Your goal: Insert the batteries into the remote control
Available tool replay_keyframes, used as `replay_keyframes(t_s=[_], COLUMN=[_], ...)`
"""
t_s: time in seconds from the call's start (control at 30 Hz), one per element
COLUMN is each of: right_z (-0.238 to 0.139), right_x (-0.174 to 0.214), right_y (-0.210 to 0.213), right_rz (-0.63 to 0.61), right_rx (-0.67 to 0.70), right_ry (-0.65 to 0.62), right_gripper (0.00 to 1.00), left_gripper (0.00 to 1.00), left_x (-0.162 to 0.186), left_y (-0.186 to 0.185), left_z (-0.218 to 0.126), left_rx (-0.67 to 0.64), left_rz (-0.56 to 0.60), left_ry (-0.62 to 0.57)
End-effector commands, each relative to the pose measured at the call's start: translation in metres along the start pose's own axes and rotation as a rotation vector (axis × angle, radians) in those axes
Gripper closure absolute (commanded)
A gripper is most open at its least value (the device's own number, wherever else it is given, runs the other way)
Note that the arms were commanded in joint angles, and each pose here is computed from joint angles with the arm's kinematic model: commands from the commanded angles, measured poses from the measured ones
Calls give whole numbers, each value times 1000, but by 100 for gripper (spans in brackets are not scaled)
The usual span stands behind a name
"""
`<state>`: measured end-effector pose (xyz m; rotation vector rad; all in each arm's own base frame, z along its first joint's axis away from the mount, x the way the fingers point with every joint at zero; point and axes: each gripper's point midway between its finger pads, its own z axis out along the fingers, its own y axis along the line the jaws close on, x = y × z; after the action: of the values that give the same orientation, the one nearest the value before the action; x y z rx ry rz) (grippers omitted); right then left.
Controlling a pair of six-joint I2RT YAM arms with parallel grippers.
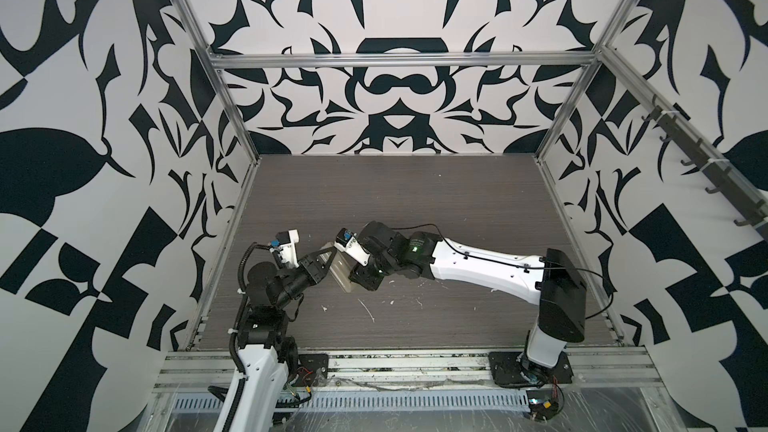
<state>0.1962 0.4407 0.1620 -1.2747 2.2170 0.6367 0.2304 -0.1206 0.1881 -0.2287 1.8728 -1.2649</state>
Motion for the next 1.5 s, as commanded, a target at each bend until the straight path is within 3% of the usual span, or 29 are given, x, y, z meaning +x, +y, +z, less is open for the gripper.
replay_keyframes(t_s=[0.0,0.23,0.43,0.7,1.47], right_z=[-2,-22,-34,-36,0], right_x=[-10,-22,-27,-35,-38], right_y=[-1,-1,-2,20,8], right_rz=[10,11,16,10,46], right_rx=[8,19,25,-112,-130], right_ry=[-27,-70,-118,-175,-169], right_gripper=[50,48,38,27,26], left_gripper=[100,100,100,100,100], left_x=[-6,-8,-11,-19,-29], left_y=[-22,-15,-3,-3,0], left_z=[-2,-2,-2,-4,1], left_rx=[79,40,-30,-58,-63], left_rz=[35,30,10,0,-90], left_ry=[-9,-21,-40,-74,-107])
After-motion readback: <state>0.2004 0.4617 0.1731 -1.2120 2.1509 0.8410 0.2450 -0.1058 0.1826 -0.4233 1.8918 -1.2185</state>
